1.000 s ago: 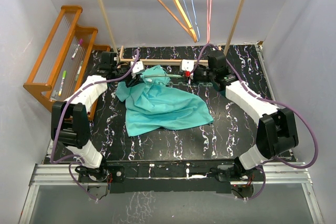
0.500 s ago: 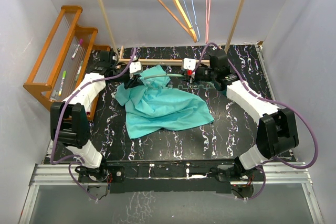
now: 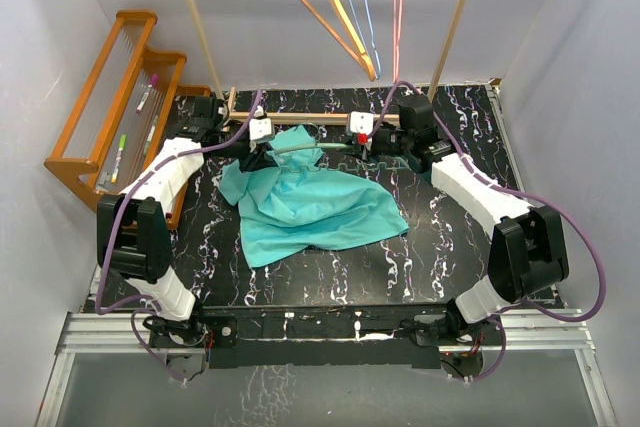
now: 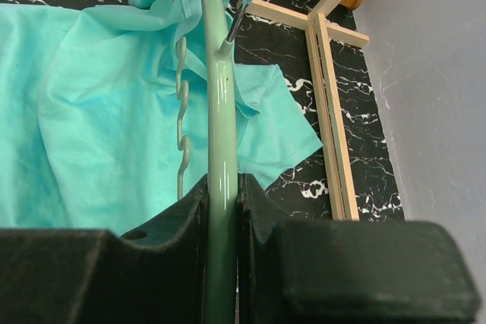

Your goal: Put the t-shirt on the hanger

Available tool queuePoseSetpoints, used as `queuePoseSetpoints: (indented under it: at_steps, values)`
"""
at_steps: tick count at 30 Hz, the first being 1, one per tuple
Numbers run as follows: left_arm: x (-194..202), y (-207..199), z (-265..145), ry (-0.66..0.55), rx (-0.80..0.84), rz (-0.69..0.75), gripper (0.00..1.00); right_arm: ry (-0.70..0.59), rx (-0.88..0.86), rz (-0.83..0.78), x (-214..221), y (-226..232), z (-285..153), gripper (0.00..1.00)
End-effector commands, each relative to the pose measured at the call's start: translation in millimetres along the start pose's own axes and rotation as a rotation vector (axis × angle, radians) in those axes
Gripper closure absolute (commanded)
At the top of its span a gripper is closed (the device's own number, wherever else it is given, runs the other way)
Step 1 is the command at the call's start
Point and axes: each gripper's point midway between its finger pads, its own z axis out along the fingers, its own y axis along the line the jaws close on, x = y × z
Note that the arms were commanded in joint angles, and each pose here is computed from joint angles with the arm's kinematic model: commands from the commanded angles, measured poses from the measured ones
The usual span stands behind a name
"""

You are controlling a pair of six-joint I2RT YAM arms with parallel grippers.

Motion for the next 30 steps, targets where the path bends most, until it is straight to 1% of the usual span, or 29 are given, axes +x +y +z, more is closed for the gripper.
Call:
queuePoseSetpoints:
  at_steps: [1,13,15,16,18,20,21,22,28,30]
  values:
    - [-45,-16,6,-0.117,0.079,0.058,0.74,-0.110,-0.017,-0.076,-39,-5,3,0.92]
    - [-53,-21,14,-0.126,0.107,0.057,0.73,-0.125,-0.026,-0.068,-44,-4,6,0.92]
    - [-52,-18,13,-0.113,0.091,0.059,0.72,-0.120,-0.022,-0.066,-42,-4,6,0.92]
    - [-52,-16,13,-0.107,0.079,0.056,0.68,-0.119,-0.022,-0.067,-42,-4,5,0.92]
    - [-52,-10,12,-0.093,0.049,0.052,0.58,-0.119,-0.025,-0.063,-41,-2,6,0.92]
    - [-51,-2,11,-0.086,0.014,0.037,0.49,-0.121,-0.030,-0.059,-39,0,6,0.92]
    - [-51,0,9,-0.087,0.004,0.030,0.42,-0.121,-0.032,-0.055,-38,1,6,0.92]
    - [-52,2,9,-0.088,0.000,0.029,0.37,-0.119,-0.033,-0.051,-37,2,7,0.92]
    - [-44,6,3,-0.050,-0.036,0.010,0.17,-0.105,-0.032,-0.036,-28,4,7,0.92]
    - [-42,8,-2,-0.044,-0.054,0.001,0.15,-0.105,-0.034,-0.032,-27,5,8,0.92]
